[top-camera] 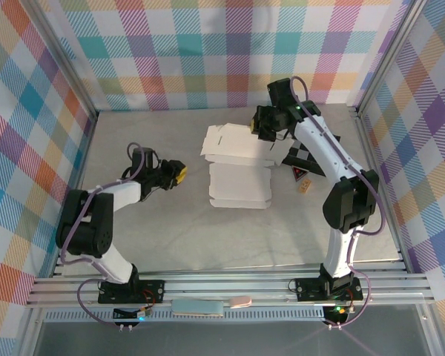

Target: Fold the paper box

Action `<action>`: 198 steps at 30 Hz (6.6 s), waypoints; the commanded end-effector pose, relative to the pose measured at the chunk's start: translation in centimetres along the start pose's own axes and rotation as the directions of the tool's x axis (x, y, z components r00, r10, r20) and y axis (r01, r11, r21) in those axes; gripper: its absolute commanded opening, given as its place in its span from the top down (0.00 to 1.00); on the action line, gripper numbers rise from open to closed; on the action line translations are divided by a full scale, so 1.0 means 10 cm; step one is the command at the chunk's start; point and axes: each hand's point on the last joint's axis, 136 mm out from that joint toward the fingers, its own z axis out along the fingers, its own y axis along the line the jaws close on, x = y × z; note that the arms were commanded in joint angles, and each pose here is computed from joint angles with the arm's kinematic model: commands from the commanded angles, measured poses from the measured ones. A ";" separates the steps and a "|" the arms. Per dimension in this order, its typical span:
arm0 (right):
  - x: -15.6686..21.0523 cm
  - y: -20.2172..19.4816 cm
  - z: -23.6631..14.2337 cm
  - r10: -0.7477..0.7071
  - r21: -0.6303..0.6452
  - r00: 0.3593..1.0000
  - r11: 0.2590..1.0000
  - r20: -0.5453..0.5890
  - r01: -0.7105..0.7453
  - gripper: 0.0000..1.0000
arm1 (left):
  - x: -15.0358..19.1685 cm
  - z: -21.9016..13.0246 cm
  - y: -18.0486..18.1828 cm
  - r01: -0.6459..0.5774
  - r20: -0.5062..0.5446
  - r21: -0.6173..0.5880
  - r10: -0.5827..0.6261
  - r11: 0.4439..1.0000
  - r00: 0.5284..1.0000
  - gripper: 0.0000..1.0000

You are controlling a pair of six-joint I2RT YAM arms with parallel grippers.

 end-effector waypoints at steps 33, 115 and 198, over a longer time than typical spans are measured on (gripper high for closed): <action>-0.13 0.20 -0.07 0.153 -0.056 0.988 0.986 -0.034 -0.155 1.00 | 0.42 0.36 -0.97 0.064 -0.060 0.479 -0.040 0.875 0.997 0.67; 0.21 -0.56 0.52 -0.208 0.062 0.978 0.976 -0.001 0.208 1.00 | 0.69 0.16 -0.60 -0.840 -0.198 -0.447 0.882 0.307 0.427 0.97; 0.53 -0.91 0.82 -0.626 -0.540 0.769 0.694 -0.128 0.475 1.00 | 0.95 0.16 -0.22 -0.860 -0.044 -0.091 0.861 0.502 0.507 0.54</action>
